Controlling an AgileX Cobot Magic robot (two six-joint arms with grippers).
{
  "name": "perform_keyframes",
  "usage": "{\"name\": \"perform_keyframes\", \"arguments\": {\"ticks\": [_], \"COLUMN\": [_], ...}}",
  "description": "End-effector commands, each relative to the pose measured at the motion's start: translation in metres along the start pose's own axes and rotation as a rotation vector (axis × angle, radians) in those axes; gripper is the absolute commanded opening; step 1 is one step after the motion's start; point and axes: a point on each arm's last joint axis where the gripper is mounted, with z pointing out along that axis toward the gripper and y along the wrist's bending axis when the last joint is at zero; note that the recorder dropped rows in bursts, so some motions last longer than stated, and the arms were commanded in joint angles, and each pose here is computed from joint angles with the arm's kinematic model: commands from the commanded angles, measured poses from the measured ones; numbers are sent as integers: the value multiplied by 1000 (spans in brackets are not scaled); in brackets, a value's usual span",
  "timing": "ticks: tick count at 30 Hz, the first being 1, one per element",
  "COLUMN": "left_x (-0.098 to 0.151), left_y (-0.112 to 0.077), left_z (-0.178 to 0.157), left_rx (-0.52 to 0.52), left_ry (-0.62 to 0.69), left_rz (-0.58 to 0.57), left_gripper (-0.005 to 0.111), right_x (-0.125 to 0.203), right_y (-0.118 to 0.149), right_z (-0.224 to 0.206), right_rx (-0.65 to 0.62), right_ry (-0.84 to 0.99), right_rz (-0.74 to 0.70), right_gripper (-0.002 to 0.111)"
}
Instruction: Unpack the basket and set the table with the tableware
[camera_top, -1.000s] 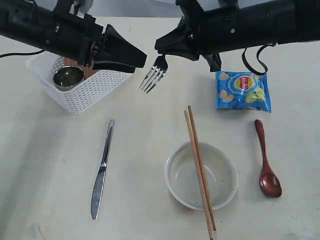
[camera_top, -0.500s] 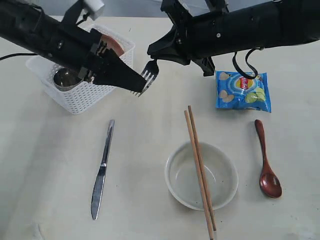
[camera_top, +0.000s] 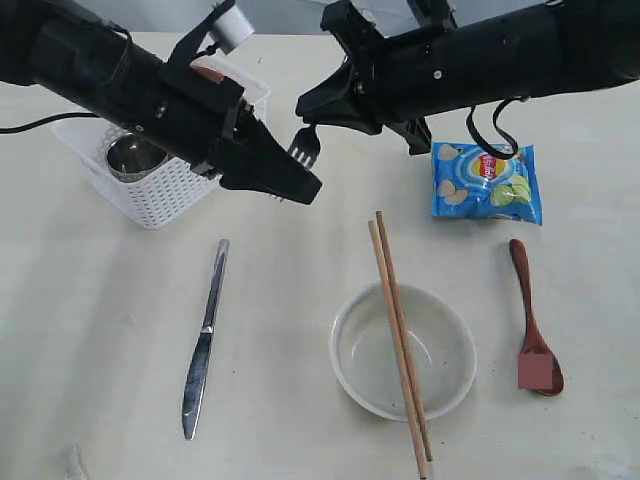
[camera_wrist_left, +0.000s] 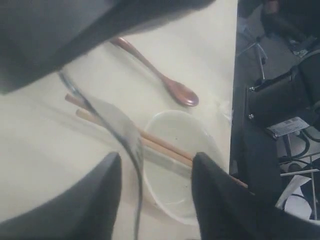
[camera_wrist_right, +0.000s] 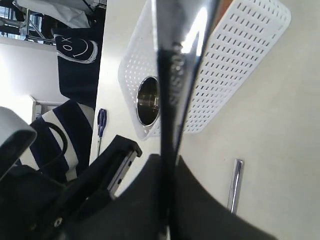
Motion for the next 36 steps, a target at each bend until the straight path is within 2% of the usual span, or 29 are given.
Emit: {"name": "perform_keyframes", "arguments": {"ticks": [1, 2, 6, 7, 10, 12, 14, 21, 26, 32, 36], "left_x": [-5, -5, -8, -9, -8, -8, -8, -16, -16, -20, -29], "left_y": [-3, -3, -4, -4, -4, -4, -6, -6, -6, -12, -21], "left_z": [0, 0, 0, 0, 0, 0, 0, -5, -8, -19, -36], "left_rx": [3, 3, 15, 16, 17, 21, 40, 18, -26, -138, -279], "left_ry": [-28, -28, -59, -68, -67, -64, -60, -6, 33, 51, 50], "left_rz": [7, 7, 6, 1, -19, -25, -24, -34, -52, -63, -80], "left_gripper": [11, 2, 0, 0, 0, 0, 0, 0, 0, 0, 0], "right_x": [1, 1, 2, 2, 1, 1, 2, 2, 0, -6, -4], "right_y": [4, 4, 5, 5, 4, 5, 5, 9, 22, 28, 33], "right_z": [-2, -2, -2, -2, -3, -3, -3, -6, -24, -66, -88], "right_rx": [-13, -15, -25, -25, -28, -34, -37, -44, -23, 55, 116], "right_ry": [9, 12, 24, 24, 26, 26, 27, 24, -28, -102, -130], "right_rz": [-12, -12, -12, -9, 13, 17, 16, 29, -32, -75, -121], "right_gripper": [-1, -1, 2, 7, 39, 55, 64, 65, 65, 65, 65]}}
